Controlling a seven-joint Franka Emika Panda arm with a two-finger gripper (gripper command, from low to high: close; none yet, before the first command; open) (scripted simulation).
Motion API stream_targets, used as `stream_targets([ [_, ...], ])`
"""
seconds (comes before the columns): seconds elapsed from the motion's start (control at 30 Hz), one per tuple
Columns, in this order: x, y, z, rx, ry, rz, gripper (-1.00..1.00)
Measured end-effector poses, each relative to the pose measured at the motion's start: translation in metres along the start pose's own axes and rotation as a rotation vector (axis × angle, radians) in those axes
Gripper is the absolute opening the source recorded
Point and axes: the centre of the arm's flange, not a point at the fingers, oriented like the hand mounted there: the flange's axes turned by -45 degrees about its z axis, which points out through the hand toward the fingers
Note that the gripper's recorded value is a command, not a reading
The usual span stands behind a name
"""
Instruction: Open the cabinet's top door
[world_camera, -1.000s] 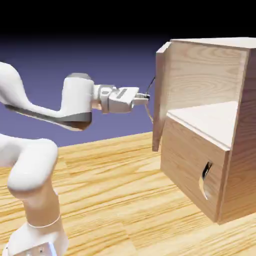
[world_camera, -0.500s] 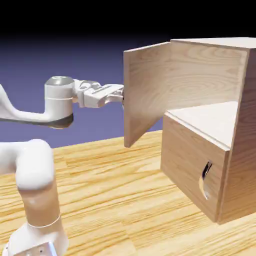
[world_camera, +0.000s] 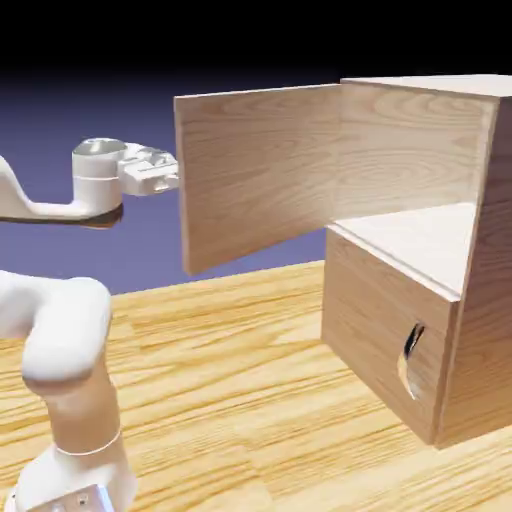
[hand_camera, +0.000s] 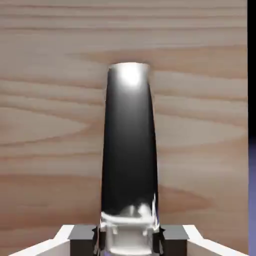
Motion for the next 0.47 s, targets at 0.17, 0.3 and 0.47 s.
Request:
stream_targets([
  [0.17,0.0,-0.017,-0.038,-0.105,0.0,0.001,-1.0],
  [0.3,0.0,-0.033,-0.065,-0.183,-0.001,0.001,-1.0],
  [0.47,0.0,-0.053,-0.094,-0.272,-0.001,0.001,-1.0],
])
